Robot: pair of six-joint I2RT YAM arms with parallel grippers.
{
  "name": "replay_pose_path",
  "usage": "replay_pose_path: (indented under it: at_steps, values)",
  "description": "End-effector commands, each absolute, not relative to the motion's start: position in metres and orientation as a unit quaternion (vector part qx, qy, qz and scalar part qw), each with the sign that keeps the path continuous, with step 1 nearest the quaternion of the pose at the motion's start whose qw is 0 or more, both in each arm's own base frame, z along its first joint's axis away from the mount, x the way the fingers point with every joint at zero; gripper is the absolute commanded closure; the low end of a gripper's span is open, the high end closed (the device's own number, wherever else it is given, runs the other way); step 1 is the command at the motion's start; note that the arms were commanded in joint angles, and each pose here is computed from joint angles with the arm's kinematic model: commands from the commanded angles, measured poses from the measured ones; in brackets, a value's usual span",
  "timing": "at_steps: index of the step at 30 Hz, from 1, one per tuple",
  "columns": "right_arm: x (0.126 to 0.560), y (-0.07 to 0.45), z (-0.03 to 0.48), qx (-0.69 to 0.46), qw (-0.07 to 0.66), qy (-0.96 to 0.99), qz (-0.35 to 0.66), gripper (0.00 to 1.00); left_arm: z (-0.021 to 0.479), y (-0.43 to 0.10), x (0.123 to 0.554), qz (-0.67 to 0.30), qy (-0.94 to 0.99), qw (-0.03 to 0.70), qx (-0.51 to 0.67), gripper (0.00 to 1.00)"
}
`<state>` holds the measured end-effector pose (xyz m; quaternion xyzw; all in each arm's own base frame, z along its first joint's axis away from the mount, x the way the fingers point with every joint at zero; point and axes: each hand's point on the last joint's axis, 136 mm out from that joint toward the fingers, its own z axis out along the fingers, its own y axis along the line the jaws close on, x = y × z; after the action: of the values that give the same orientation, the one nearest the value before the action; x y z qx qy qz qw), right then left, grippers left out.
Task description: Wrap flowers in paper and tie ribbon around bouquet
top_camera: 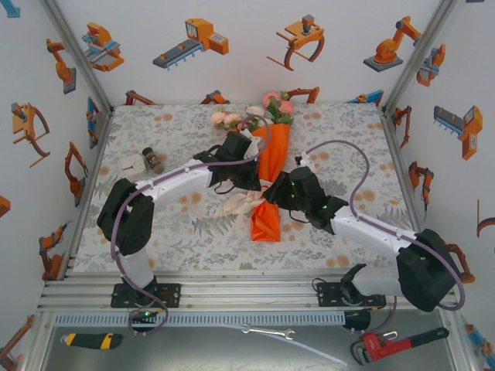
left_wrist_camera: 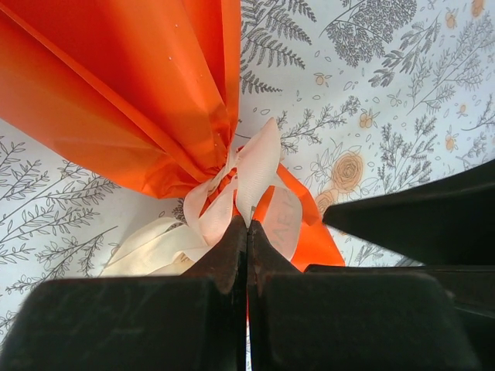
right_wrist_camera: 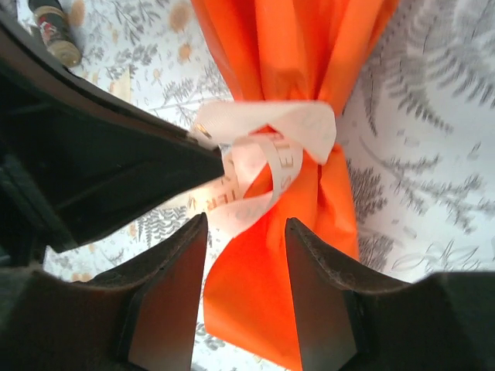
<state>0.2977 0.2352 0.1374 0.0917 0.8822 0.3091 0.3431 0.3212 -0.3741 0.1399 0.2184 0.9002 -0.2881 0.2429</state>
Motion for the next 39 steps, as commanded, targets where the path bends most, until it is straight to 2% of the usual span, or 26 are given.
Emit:
replay_pose_path:
  at_steps: [1,3,5,6,9,13,20,24,27,32,35,39]
  values:
    - [0.294,0.231,0.126,0.149,0.308,0.891,0.298,0.61,0.157,-0.378,0.325,-0.305,0.892,0.254,0.214,0.98]
    - [0.298,0.231,0.13,0.143,0.324,0.887,0.297,0.81,0.157,-0.376,0.325,-0.302,0.894,0.254,0.212,0.98]
    - [0.303,0.229,0.132,0.137,0.344,0.882,0.291,0.93,0.158,-0.375,0.325,-0.302,0.894,0.255,0.212,0.98]
    - [0.305,0.227,0.132,0.134,0.35,0.883,0.284,0.95,0.159,-0.375,0.325,-0.303,0.893,0.255,0.212,0.98]
    - [0.31,0.233,0.135,0.116,0.354,0.885,0.28,0.93,0.161,-0.375,0.325,-0.305,0.893,0.255,0.212,0.98]
    - [0.312,0.242,0.137,0.115,0.343,0.884,0.296,0.76,0.16,-0.374,0.325,-0.305,0.893,0.253,0.211,0.98]
    - [0.311,0.246,0.136,0.124,0.337,0.88,0.312,0.58,0.159,-0.375,0.325,-0.306,0.893,0.254,0.21,0.98]
    - [0.313,0.25,0.141,0.124,0.34,0.874,0.325,0.53,0.16,-0.375,0.326,-0.305,0.893,0.256,0.21,0.97]
    - [0.315,0.252,0.141,0.122,0.341,0.873,0.327,0.58,0.159,-0.375,0.324,-0.306,0.893,0.254,0.211,0.98]
    - [0.324,0.247,0.13,0.119,0.357,0.877,0.297,0.81,0.164,-0.378,0.321,-0.32,0.889,0.25,0.214,0.98]
    - [0.334,0.251,0.132,0.102,0.383,0.869,0.295,0.91,0.163,-0.376,0.316,-0.328,0.889,0.241,0.209,0.98]
    - [0.344,0.264,0.134,0.08,0.405,0.854,0.316,0.93,0.165,-0.374,0.308,-0.349,0.887,0.23,0.196,0.96]
